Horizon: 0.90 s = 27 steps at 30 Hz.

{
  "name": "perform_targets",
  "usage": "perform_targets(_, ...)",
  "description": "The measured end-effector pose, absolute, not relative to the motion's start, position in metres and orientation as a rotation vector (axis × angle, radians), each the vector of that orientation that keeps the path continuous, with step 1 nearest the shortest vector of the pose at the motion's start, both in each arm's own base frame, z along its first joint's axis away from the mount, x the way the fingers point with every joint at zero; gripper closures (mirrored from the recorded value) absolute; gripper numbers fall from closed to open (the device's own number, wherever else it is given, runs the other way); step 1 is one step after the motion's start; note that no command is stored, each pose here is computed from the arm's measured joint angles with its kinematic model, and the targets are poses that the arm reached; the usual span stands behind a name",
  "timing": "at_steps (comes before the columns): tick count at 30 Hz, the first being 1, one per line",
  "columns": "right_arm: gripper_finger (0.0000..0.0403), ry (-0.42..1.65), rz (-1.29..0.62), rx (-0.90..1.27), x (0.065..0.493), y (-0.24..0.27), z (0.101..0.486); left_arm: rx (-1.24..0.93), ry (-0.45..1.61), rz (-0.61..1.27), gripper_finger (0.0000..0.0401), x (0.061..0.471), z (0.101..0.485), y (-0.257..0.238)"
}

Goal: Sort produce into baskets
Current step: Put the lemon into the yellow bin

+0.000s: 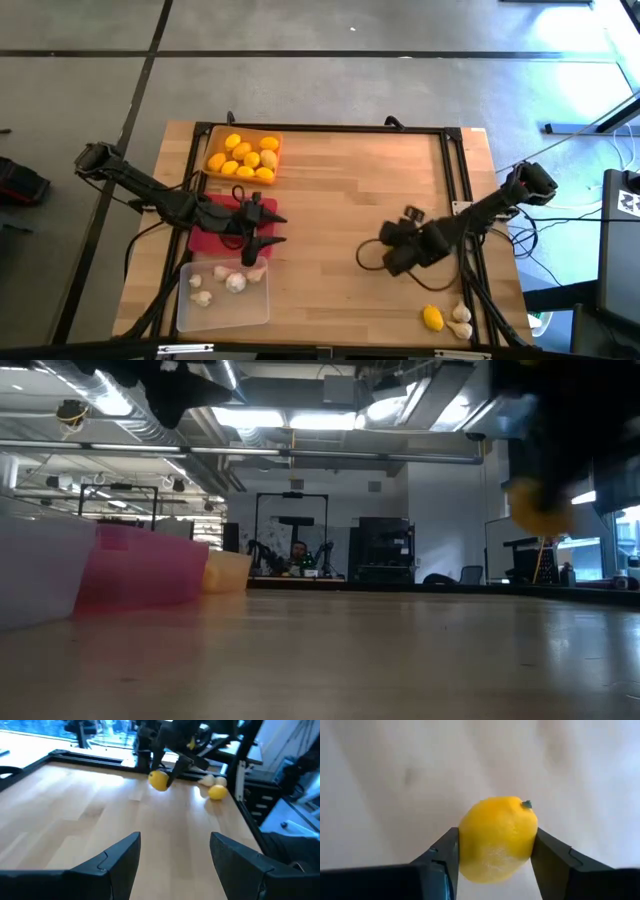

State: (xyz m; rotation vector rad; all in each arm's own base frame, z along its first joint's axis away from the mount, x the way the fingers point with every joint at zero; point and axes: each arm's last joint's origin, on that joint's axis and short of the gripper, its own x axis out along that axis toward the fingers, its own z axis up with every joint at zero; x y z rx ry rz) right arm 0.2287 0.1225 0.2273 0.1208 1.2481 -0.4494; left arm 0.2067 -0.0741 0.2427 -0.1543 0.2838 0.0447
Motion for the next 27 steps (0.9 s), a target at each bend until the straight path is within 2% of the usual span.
perform_targets(5,0.0228,1.038,-0.488,-0.088,0.257,0.101,0.248,-0.171,0.273,0.094,0.0166,0.21,0.243,-0.064)
perform_targets(10,0.0228,0.901,-0.422,-0.184,0.282,0.086,0.257,-0.19,0.219,0.119,0.0166,0.217,0.246,-0.058)
perform_targets(19,0.0222,0.693,-0.323,-0.269,0.307,0.084,0.273,-0.207,0.173,0.146,0.0166,0.232,0.241,-0.055)
perform_targets(27,0.0222,0.519,-0.309,-0.266,0.32,0.088,0.286,-0.137,0.114,0.148,0.0166,0.254,0.228,-0.057)
